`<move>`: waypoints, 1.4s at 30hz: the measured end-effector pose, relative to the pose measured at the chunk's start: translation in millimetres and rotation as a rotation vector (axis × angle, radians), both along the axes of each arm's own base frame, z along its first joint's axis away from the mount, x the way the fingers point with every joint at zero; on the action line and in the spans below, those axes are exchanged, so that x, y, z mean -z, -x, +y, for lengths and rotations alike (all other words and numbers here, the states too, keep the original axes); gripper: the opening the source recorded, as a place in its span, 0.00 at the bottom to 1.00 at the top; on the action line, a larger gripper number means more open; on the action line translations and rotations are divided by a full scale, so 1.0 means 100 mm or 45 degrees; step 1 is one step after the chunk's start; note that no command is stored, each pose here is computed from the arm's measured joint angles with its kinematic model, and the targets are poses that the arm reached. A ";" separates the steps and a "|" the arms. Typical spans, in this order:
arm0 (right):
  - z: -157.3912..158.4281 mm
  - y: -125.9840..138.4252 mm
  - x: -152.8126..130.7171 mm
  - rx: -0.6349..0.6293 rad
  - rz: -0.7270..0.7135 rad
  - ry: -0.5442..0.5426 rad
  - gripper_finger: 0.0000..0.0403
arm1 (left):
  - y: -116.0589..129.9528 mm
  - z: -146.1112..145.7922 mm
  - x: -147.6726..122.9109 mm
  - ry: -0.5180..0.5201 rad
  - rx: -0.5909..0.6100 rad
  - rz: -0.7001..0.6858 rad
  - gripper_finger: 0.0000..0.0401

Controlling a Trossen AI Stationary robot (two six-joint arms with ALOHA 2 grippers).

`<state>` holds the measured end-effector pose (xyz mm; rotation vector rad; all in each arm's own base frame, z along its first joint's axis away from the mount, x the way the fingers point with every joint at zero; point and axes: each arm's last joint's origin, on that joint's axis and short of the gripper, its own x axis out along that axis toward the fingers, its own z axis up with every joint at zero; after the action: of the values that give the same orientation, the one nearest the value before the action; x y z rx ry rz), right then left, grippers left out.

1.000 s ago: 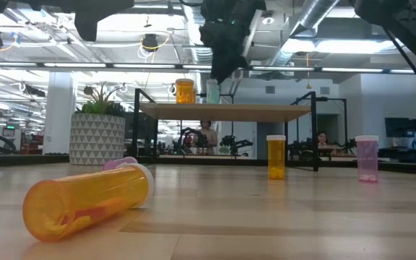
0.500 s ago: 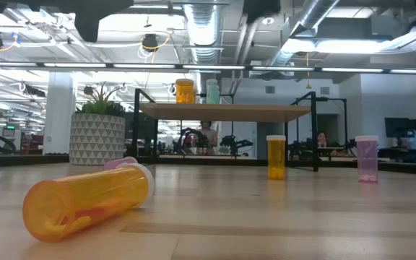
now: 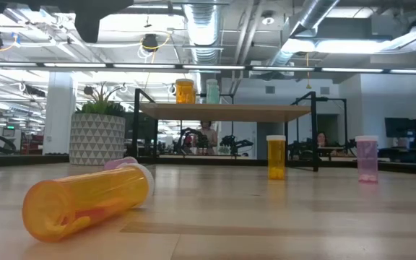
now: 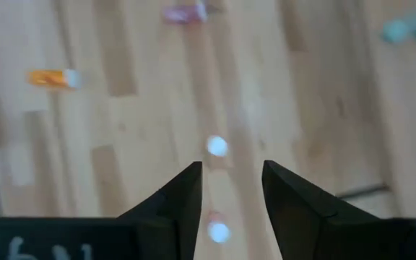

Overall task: Pick and place medicine bottles onto shelf by color
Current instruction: Put the small orange pill bottle on the shelf

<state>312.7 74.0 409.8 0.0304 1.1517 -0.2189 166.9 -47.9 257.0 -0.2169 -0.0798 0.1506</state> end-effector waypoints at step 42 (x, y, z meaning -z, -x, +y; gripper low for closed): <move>-0.36 0.02 2.05 0.159 0.006 -0.287 0.66 | -0.22 -0.05 0.10 -0.037 -0.058 -0.017 0.35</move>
<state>310.4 38.5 205.2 0.3017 1.1763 -0.1986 188.7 -52.9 247.4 -0.1871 -0.1000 0.1930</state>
